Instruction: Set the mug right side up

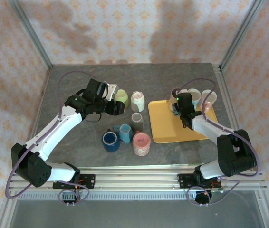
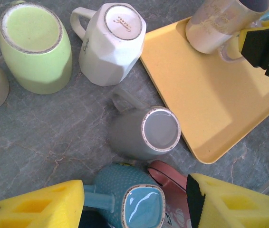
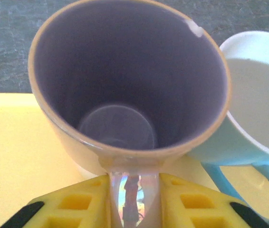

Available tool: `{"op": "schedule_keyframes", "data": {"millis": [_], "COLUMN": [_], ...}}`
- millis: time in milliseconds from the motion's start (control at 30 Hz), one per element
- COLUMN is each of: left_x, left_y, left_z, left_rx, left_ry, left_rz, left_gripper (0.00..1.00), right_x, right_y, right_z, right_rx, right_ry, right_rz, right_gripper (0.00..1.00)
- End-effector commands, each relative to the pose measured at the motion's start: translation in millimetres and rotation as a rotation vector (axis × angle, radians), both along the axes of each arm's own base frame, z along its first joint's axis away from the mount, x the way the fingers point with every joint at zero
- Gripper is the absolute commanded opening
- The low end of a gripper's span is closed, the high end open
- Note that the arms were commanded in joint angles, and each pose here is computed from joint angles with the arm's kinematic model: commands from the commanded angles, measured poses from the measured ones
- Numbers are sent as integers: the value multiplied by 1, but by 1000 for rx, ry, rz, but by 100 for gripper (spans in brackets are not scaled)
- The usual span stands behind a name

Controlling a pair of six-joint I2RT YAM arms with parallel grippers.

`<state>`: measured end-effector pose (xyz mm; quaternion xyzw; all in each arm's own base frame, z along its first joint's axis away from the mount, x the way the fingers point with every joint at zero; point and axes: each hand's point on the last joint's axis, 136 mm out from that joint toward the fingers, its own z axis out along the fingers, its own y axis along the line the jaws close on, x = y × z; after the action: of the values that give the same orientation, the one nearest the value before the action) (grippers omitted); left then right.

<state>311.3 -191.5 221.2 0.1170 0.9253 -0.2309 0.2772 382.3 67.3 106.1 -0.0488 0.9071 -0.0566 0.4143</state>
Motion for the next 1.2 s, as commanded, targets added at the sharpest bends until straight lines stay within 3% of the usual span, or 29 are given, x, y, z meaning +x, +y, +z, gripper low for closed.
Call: {"op": "schedule_keyframes", "data": {"millis": [0, 233, 400, 567, 833, 900, 1167], "left_x": [2, 2, 1, 1, 17, 23, 59], "left_y": [5, 6, 7, 18, 50, 65, 100], "left_z": [3, 4, 4, 3, -5, -11, -27], "left_rx": [0, 5, 11, 73, 123, 159, 253], "left_ry": [-10, -18, -23, -49, -19, 2, 48], "left_rz": [28, 29, 31, 41, 280, 361, 477], "left_gripper": [60, 60, 61, 62, 63, 63, 73], "right_x": [2, -6, -16, -32, -59, -62, -62], "right_y": [-4, -4, 1, -1, 23, 23, 17], "right_z": [2, 7, 42, 78, 122, 129, 144], "right_rx": [-4, 14, 96, 148, 305, 333, 397], "right_ry": [-21, -23, -124, -197, -156, -123, -50], "right_rz": [-17, -11, 9, 15, 117, 93, -29], "right_gripper": [32, 40, 51, 56, 57, 57, 58]}}
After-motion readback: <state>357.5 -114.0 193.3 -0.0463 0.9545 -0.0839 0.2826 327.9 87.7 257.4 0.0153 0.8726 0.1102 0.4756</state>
